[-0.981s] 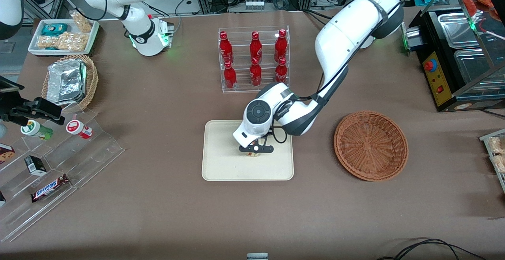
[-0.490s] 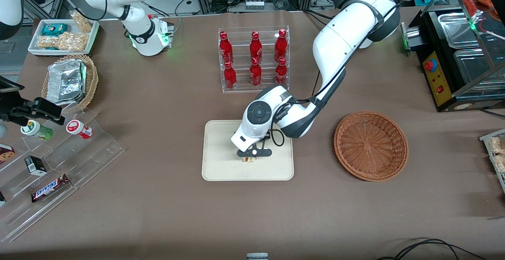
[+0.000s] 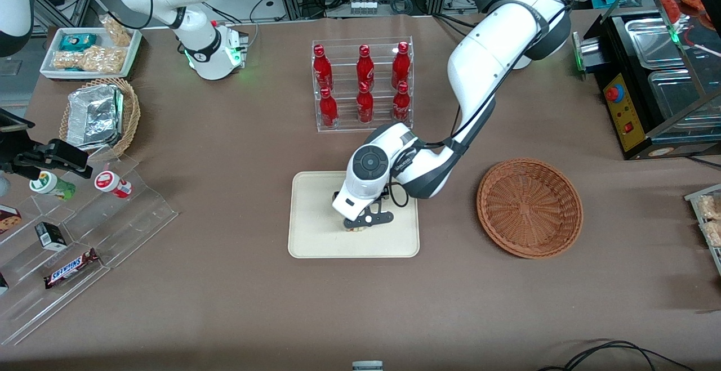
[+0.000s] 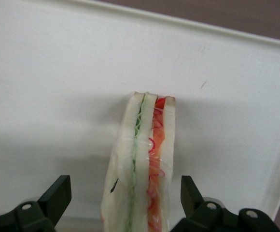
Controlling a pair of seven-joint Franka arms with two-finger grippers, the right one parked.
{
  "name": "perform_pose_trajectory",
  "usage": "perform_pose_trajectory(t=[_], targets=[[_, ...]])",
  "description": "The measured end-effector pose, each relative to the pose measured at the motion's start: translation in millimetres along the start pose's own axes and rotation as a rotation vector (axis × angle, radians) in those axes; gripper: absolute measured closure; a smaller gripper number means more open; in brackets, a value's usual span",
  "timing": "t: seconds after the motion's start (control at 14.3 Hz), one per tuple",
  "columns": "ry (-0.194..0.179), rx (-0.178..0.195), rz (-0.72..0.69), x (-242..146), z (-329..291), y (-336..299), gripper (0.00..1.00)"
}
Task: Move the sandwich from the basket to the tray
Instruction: 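Carry the sandwich over the cream tray and lower it onto it, then open the left gripper and raise it away from the tray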
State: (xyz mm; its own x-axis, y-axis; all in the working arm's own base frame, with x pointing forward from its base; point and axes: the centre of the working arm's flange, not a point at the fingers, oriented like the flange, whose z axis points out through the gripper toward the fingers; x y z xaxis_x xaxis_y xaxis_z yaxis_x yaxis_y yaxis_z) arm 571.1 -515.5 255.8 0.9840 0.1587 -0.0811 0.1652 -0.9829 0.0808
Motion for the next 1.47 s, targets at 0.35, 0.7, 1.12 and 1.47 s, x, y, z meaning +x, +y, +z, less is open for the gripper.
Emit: perform_pose_trajectory(t=[0.35,0.7,1.12,1.47], targets=[[-0.028,0.009,-0.061,31.9,-149.1,-56.7,0.0],[-0.13,0.056,-0.059,42.1,-259.5,-165.1,0.0],[-0.184,0.125,-0.023,30.0,-297.8,-319.3,0.0],[-0.195,0.166,-0.066,25.4,-334.9,-399.5,0.0]])
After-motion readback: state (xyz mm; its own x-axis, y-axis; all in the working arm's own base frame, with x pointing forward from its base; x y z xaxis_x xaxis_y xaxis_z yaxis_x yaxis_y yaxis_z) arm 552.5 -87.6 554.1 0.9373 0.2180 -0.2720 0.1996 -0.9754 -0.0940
